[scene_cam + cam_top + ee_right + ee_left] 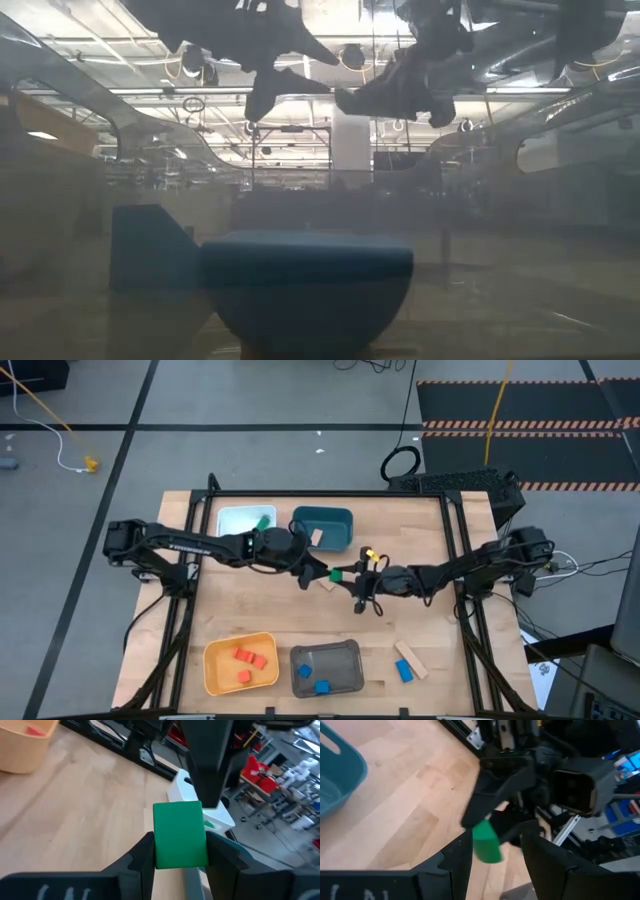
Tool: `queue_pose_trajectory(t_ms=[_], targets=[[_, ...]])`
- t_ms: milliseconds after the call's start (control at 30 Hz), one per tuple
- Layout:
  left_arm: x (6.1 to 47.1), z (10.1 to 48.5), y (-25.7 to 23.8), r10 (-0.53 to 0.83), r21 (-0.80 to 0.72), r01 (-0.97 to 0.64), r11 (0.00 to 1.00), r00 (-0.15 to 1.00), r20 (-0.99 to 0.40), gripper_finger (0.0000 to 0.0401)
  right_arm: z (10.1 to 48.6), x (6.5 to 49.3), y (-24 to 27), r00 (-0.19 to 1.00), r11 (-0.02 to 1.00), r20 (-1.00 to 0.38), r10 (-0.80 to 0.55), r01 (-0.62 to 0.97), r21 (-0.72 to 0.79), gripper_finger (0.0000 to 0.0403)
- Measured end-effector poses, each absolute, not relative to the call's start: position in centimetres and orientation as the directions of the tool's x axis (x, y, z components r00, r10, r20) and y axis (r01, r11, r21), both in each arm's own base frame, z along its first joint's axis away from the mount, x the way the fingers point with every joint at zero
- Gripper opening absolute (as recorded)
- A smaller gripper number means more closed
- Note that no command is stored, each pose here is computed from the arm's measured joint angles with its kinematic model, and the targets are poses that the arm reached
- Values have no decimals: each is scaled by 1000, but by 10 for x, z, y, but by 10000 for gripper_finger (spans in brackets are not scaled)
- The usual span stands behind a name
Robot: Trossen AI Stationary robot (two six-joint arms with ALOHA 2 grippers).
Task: Sort & place blocks by color
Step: Put the green block into the white bin
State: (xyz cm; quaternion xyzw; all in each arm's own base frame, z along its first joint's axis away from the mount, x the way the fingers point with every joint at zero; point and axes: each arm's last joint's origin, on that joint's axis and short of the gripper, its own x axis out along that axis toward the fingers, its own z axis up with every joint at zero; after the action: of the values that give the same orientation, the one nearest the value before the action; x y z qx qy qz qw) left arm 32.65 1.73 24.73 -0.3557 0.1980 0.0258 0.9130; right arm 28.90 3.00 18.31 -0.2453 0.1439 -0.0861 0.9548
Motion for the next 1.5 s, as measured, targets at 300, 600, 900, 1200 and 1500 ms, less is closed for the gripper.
queue_pose_trajectory(t_ms=[300,600,900,1200,1500], targets=[[329,244,8,-49,-630,-226,743,920,-389,170,185,292,29,943,852,-175,-281,162,-498,116],[337,233,7,-38,-638,-244,730,918,-395,170,199,302,30,947,857,-153,-282,177,-485,116],[338,235,8,-27,-626,-227,746,929,-369,170,200,304,30,943,868,-170,-285,179,-463,116],[338,234,9,-25,-629,-237,740,925,-378,123,199,304,32,956,885,-183,-230,127,-447,116],[338,234,9,-37,-606,-215,766,926,-376,91,196,304,33,957,930,-213,-199,115,-349,200]])
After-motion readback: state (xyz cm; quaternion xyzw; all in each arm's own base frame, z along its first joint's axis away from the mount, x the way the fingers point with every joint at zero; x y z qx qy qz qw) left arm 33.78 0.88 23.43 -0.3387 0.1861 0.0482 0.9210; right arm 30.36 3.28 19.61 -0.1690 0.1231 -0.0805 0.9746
